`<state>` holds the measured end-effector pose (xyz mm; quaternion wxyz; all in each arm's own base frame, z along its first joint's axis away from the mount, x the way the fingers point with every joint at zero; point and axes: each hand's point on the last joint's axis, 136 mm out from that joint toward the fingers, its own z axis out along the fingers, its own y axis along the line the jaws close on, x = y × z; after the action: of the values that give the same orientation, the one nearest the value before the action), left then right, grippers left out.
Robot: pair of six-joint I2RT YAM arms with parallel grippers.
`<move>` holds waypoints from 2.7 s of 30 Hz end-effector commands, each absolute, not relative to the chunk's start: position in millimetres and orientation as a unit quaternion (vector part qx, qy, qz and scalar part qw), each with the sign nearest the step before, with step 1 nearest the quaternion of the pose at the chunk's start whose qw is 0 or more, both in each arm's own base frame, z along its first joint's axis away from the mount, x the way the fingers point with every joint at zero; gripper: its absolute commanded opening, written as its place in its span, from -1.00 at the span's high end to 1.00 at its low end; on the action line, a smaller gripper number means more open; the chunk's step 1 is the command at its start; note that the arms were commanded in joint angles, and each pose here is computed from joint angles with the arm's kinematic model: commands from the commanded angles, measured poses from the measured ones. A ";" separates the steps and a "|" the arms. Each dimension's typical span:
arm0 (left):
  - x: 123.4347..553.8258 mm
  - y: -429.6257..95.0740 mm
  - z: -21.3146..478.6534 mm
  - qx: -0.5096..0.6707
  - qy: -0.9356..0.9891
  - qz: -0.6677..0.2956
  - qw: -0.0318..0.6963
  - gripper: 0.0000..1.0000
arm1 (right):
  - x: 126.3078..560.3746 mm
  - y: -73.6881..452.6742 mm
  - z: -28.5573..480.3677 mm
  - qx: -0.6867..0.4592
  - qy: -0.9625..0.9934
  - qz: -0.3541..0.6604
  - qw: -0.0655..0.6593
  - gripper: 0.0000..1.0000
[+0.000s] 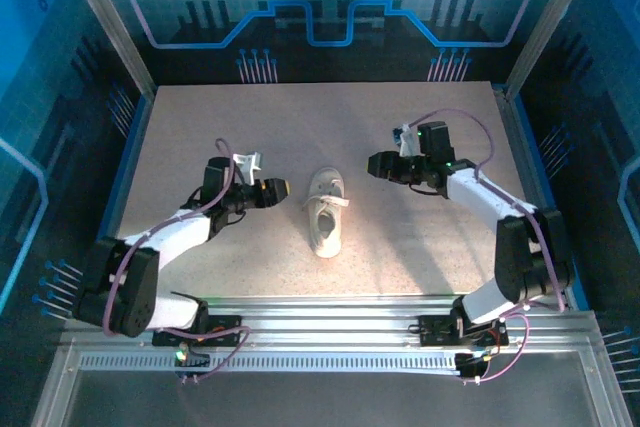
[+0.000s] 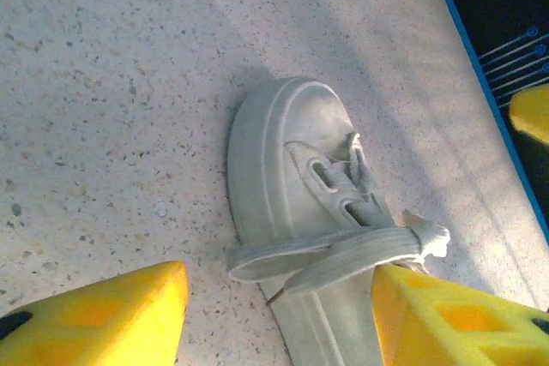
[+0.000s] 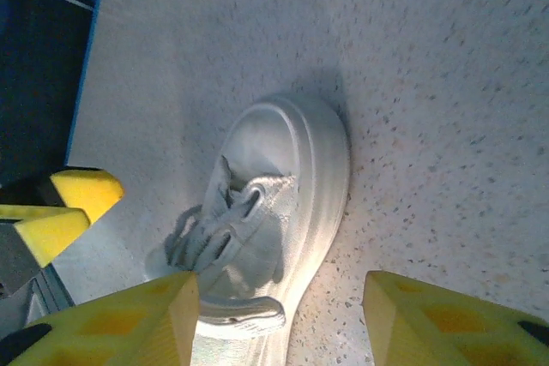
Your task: Tie the shoes
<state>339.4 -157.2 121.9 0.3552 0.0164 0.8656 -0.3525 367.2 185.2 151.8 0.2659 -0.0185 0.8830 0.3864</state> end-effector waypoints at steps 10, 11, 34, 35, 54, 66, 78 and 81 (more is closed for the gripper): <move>335.0 -243.6 134.8 0.287 0.845 -0.321 0.317 -0.14 | 280.2 263.3 77.0 -0.022 0.885 0.441 0.145 0.69; 336.3 -247.7 132.0 0.292 0.844 -0.324 0.311 -0.14 | 281.9 267.5 74.7 -0.022 0.883 0.446 0.144 0.67; 344.4 -263.0 91.8 0.305 0.859 -0.337 0.236 0.11 | 330.1 276.0 86.2 -0.005 0.870 0.460 0.178 0.26; 343.9 -262.9 91.4 0.305 0.859 -0.337 0.236 0.10 | 331.8 276.1 87.8 -0.007 0.870 0.459 0.181 0.26; 336.7 -259.8 114.3 0.420 0.821 -0.288 0.258 -0.14 | 317.7 243.4 79.3 0.026 0.881 0.432 0.190 0.17; 338.5 -270.1 95.6 0.419 0.833 -0.286 0.221 0.19 | 318.7 272.5 72.0 -0.002 0.860 0.479 0.174 0.28; 340.7 -272.7 89.3 0.402 0.842 -0.296 0.206 0.34 | 321.7 285.2 78.4 -0.015 0.851 0.498 0.164 0.35; 340.7 -273.7 88.6 0.398 0.844 -0.299 0.203 0.39 | 320.8 286.8 79.7 -0.017 0.851 0.499 0.163 0.46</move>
<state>343.0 -269.0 87.1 0.2167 0.4049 0.8413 -0.2851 321.2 275.4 70.8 0.1643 -0.0001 0.8600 0.4831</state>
